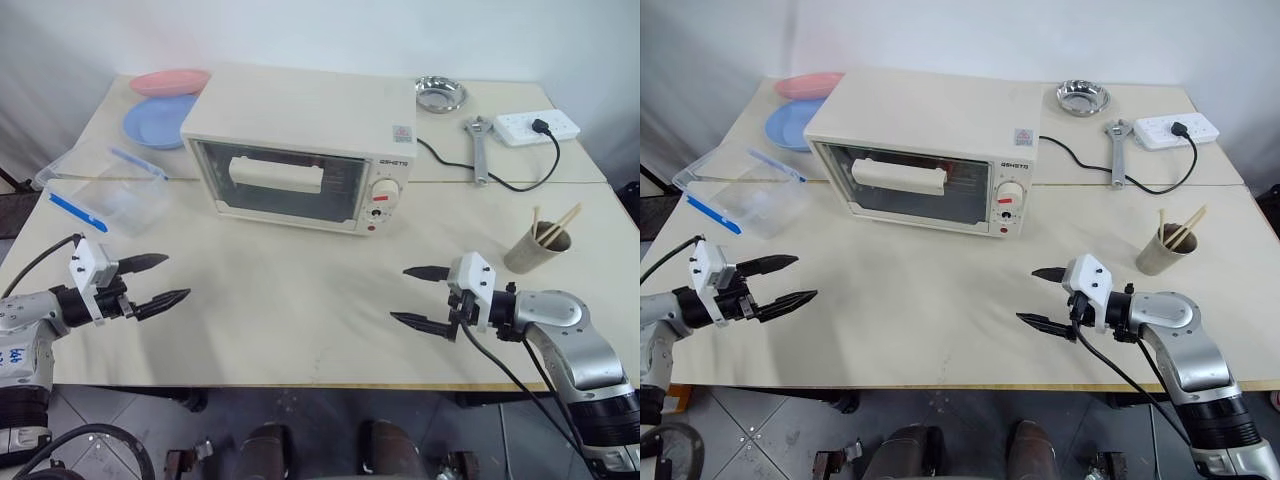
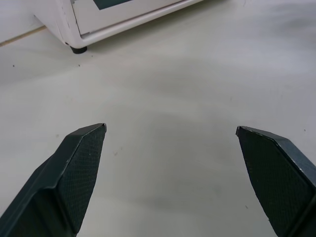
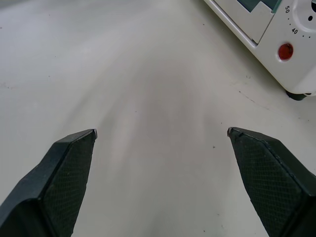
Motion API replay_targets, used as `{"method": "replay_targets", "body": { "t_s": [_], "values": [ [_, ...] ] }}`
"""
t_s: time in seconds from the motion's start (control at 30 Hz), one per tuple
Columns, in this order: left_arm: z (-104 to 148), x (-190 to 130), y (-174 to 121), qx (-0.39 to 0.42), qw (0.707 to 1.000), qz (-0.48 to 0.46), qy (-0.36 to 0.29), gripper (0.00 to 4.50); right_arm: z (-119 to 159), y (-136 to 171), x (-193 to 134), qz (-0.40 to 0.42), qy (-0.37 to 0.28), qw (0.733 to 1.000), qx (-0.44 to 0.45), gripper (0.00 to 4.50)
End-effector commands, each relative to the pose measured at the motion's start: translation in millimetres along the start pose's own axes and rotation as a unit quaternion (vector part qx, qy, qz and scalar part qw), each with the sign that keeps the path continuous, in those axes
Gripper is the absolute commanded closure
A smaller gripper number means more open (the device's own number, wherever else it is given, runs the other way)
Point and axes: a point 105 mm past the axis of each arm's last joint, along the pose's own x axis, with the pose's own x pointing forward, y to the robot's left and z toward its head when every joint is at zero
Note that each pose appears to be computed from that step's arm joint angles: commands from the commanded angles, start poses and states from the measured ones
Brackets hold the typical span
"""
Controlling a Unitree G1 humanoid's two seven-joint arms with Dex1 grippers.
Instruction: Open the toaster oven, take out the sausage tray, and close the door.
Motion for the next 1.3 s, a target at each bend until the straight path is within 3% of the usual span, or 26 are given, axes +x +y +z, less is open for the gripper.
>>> {"method": "replay_targets", "body": {
  "t_s": [0.03,0.23,0.5,0.67,0.87,1.3],
  "values": [
    [12,-1,-2,0.013,0.999,-0.019,-0.023,0.00,15,-7,-4,-0.011,-0.016,0.999,-0.028,0.06],
    [15,-1,7,0.016,1.000,0.021,-0.016,0.00,27,-3,5,-0.002,-0.013,0.999,-0.033,0.06],
    [44,0,18,-0.001,0.995,0.040,-0.094,0.00,66,4,35,0.011,-0.035,0.999,0.007,0.06],
    [59,-3,18,0.001,0.989,0.032,-0.147,0.00,115,3,70,0.019,-0.109,0.994,-0.010,0.06],
    [66,-6,18,0.006,0.985,0.029,-0.169,0.00,149,-8,95,0.017,-0.145,0.989,-0.030,0.06],
    [68,-8,18,0.009,0.983,0.040,-0.176,0.00,174,0,119,0.055,-0.179,0.979,-0.080,0.06]
  ]
}}
